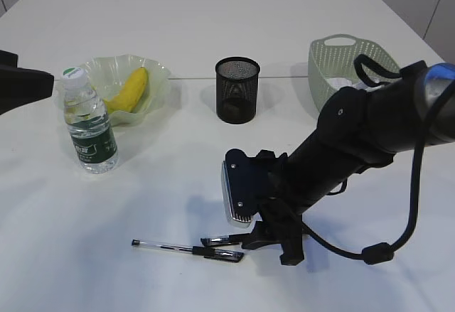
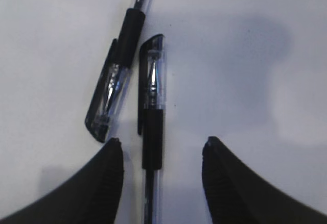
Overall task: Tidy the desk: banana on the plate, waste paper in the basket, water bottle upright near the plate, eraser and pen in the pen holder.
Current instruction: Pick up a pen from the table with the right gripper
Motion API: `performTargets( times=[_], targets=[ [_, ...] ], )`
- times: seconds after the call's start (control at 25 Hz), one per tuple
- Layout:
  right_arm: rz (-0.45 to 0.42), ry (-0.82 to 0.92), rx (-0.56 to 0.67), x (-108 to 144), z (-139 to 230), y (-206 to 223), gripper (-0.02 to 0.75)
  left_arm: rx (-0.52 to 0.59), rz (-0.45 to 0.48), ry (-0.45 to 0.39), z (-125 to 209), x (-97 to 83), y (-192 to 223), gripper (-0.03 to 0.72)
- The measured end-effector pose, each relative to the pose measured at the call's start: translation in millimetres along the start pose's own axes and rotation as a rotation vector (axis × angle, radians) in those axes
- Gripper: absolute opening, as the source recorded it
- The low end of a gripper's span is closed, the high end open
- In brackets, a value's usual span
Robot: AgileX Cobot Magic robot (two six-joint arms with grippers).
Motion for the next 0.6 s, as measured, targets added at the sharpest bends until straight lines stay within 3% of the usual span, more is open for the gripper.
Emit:
performTargets(
  times=[0.28,0.6],
  targets=[
    [0.001,0.01,-0.031,-0.8,0.0,8.9,0.36,0.0,0.0,0.0,0.0,0.0,0.0,0.498],
    [-0.011,0.005,-0.038,0.2,-0.4,9.8,0.183,0.0,0.0,0.0,0.0,0.0,0.0,0.499]
  ],
)
Point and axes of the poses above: a point on each arm's last joint axis where the gripper is mounted, y pointing out along that axis toward the gripper, x along the wrist's bending axis when the last joint is at zero, z = x × y, the point moved 1 cm from there along y, pointing out along that axis toward the gripper, and after that the axes turned 11 degrees about -y, right-handed, at the moved point
